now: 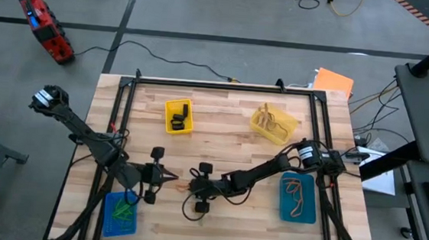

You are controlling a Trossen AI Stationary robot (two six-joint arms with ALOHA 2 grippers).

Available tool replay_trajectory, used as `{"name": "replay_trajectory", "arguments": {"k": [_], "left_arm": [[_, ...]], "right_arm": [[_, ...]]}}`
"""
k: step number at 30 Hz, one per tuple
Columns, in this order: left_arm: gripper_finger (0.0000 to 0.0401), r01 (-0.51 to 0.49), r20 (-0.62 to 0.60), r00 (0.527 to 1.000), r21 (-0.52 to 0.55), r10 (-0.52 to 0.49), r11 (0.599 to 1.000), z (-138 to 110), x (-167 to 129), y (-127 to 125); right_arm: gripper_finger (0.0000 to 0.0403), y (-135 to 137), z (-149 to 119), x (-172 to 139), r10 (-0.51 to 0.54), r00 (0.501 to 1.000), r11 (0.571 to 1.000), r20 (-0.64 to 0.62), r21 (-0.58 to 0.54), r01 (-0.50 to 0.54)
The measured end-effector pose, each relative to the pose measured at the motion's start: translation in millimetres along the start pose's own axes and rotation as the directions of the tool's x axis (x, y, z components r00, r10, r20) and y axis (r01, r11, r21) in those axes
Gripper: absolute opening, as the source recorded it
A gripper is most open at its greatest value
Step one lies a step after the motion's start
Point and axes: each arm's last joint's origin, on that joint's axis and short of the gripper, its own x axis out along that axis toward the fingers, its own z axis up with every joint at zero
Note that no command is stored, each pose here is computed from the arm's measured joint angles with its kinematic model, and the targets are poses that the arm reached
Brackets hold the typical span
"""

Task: Sort rubber bands into baskets
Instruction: Put the orange rubber band into the right blue bin

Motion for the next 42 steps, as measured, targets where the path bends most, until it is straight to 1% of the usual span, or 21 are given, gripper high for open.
{"name": "replay_trajectory", "arguments": {"k": [4, 5, 10, 14, 17, 20, 21, 23, 25, 26, 27, 29, 31, 34, 37, 39, 42], "left_arm": [[0.0, -0.042, -0.015, 0.999, 0.013, 0.043, 0.999, -2, 0, 1], [0.0, -0.051, -0.021, 0.998, 0.018, 0.051, 0.999, -3, 0, 2], [0.0, -0.057, -0.039, 0.998, 0.026, 0.058, 0.998, -5, 0, 2], [0.0, -0.057, -0.039, 0.998, 0.029, 0.058, 0.998, -5, 0, 2], [0.0, -0.058, -0.05, 0.997, 0.038, 0.06, 0.998, -6, 0, 2], [0.0, -0.067, -0.058, 0.996, 0.045, 0.07, 0.997, -7, 0, 3], [0.0, -0.078, -0.057, 0.995, 0.046, 0.08, 0.996, -7, 0, 3], [0.0, -0.085, -0.056, 0.995, 0.046, 0.088, 0.995, -7, 0, 3], [0.0, -0.086, -0.055, 0.995, 0.045, 0.089, 0.995, -7, 0, 3], [0.0, -0.086, -0.055, 0.995, 0.045, 0.088, 0.995, -7, 0, 3], [0.0, -0.086, -0.053, 0.995, 0.043, 0.088, 0.995, -6, 0, 3], [0.0, -0.086, -0.049, 0.995, 0.04, 0.088, 0.995, -6, 0, 3], [0.0, -0.086, -0.049, 0.995, 0.04, 0.088, 0.996, -6, 0, 3], [0.0, -0.086, -0.054, 0.995, 0.044, 0.088, 0.995, -7, 2, 2], [0.0, -0.086, -0.059, 0.994, 0.048, 0.089, 0.995, -8, 4, 1], [0.0, -0.086, -0.065, 0.994, 0.053, 0.089, 0.995, -9, 5, 0], [0.0, -0.086, -0.068, 0.994, 0.055, 0.089, 0.995, -10, 7, -1]], "right_arm": [[0.0024, 0, 0, 0, 0.006, 1.0, 0.999, 0.004, -0.035, -0.006], [0.0018, 0, 0, 0, 0.01, 1.0, 0.999, 0.006, -0.047, -0.01], [0.001, 0, 8, -8, 0.022, 1.0, 0.996, 0.017, -0.087, -0.021], [0.0009, -4, 18, -28, 0.019, 0.999, 0.992, -0.036, -0.122, -0.023], [0.0009, -9, 33, -57, 0.014, 0.997, 0.99, -0.082, -0.136, -0.025], [0.0008, -13, 46, -99, 0.016, 0.986, 0.989, -0.167, -0.141, -0.04], [0.0008, -14, 50, -116, 0.022, 0.981, 0.99, -0.194, -0.131, -0.048], [0.0008, -17, 56, -151, 0.049, 0.966, 0.995, -0.252, -0.073, -0.07], [0.0008, -22, 57, -190, 0.083, 0.937, 0.997, -0.338, 0.027, -0.079], [0.0008, -24, 55, -208, 0.107, 0.911, 0.992, -0.397, 0.103, -0.071], [0.0008, -27, 50, -225, 0.128, 0.876, 0.981, -0.466, 0.192, -0.041], [0.0008, -29, 38, -256, 0.15, 0.79, 0.936, -0.595, 0.342, 0.079], [0.0008, -26, 27, -281, 0.175, 0.716, 0.876, -0.676, 0.438, 0.2], [0.0008, -19, 9, -311, 0.201, 0.644, 0.809, -0.738, 0.495, 0.315], [0.0008, -12, -12, -321, 0.201, 0.612, 0.758, -0.765, 0.517, 0.397], [0.0009, -9, -26, -323, 0.174, 0.588, 0.737, -0.79, 0.5, 0.454], [0.001, -8, -46, -320, 0.108, 0.568, 0.718, -0.816, 0.46, 0.523]]}}
